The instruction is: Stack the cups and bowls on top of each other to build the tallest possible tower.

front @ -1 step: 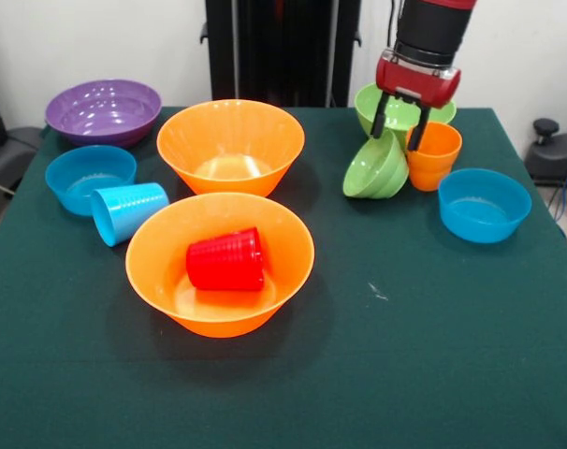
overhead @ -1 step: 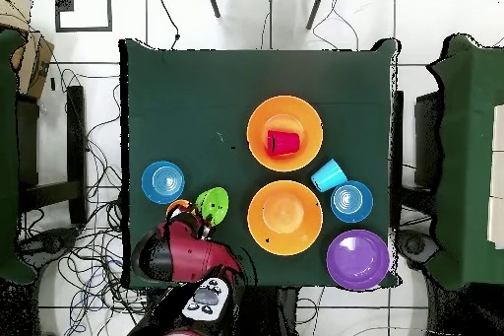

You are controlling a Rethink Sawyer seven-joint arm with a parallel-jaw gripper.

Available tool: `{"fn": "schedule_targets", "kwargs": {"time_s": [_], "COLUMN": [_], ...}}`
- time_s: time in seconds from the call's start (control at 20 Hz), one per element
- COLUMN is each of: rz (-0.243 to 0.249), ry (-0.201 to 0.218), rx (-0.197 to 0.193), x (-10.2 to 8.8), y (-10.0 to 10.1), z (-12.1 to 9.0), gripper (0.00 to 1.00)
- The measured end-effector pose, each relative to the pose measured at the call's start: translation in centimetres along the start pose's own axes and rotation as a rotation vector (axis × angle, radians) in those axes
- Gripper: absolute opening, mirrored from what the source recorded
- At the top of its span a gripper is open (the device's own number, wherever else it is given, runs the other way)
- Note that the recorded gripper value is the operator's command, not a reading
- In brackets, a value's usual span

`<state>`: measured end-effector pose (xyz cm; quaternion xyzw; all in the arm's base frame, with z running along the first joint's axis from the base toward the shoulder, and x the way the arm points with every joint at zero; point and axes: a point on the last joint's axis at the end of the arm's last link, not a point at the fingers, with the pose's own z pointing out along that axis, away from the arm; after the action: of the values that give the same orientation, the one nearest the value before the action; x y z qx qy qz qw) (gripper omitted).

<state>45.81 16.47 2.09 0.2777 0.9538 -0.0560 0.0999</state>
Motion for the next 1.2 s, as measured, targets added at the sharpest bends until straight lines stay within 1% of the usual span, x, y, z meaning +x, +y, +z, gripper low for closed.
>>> {"fn": "schedule_targets", "kwargs": {"time_s": [0.4,0.6,0.85,0.95,1.2], "rz": [-0.019,-0.02,-0.015,-0.008,0.014], "ry": [-0.013,-0.009,0.007,0.019,0.038], "rx": [-0.02,-0.02,-0.012,-0.006,0.004], "x": [0.7,1.0,1.8,2.4,2.8], "y": [1.2,1.2,0.4,-0.4,-1.8], "z": [-1.1,-1.2,-1.7,-2.3,-3.0], "gripper": [1.0,1.0,1.0,1.0,1.0]}}
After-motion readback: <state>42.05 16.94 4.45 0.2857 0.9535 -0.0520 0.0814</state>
